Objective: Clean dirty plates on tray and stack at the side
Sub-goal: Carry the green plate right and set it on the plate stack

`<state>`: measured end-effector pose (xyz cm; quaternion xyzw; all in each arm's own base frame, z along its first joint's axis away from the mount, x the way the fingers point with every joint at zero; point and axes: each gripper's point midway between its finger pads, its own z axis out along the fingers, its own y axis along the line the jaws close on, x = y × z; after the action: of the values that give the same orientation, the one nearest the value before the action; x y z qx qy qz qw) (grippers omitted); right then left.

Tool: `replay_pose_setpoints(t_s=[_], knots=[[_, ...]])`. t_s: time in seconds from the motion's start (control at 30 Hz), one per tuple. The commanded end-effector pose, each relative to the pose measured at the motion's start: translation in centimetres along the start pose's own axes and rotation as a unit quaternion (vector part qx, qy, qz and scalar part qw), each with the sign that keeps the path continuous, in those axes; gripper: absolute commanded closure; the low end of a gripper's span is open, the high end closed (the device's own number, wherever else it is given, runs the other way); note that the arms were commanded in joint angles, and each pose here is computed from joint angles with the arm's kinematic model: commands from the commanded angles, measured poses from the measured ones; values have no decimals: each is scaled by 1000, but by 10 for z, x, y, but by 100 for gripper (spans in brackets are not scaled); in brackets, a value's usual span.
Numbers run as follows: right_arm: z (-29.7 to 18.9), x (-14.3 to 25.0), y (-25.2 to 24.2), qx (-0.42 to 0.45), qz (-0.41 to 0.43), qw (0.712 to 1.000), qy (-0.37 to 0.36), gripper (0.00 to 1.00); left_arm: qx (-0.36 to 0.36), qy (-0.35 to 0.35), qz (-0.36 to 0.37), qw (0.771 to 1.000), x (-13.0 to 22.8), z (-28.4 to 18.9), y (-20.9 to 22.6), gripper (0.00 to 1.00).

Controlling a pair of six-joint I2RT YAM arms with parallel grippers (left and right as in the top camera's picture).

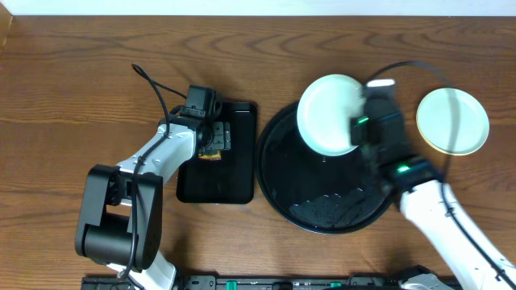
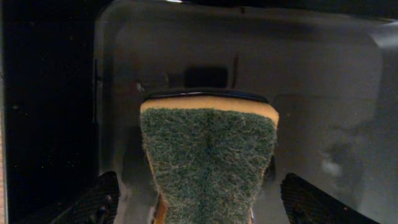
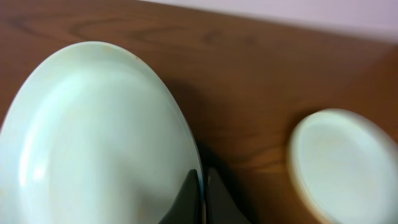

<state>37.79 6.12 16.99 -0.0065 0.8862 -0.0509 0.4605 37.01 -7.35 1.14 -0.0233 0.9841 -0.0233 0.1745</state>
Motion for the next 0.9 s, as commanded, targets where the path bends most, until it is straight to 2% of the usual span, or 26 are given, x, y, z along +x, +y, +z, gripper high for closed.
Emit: replay_pose_setpoints(t_s=[0.0, 0.07, 0.13, 0.3, 0.4, 0.5, 0.7, 0.87], knots=[[-1, -10, 6, -149, 112, 982, 13, 99, -7, 3, -2, 1000, 2, 3, 3, 16], [2, -12, -26, -155, 150, 976, 12, 99, -7, 3, -2, 1000, 2, 3, 3, 16], [6, -10, -67, -123, 195, 973, 9, 99, -7, 3, -2, 1000, 2, 3, 3, 16], [7, 12, -185, 25, 274, 961, -4, 99, -7, 3, -2, 1000, 2, 3, 3, 16], [4, 36, -249, 123, 321, 939, -6, 99, -7, 3, -2, 1000, 2, 3, 3, 16], [8, 57, -294, 181, 347, 920, -11, 99, -7, 3, -2, 1000, 2, 3, 3, 16], [39, 96, -333, 211, 372, 904, -3, 99, -7, 3, -2, 1000, 2, 3, 3, 16], [65, 114, -333, 193, 377, 906, 4, 99, -7, 3, -2, 1000, 2, 3, 3, 16]])
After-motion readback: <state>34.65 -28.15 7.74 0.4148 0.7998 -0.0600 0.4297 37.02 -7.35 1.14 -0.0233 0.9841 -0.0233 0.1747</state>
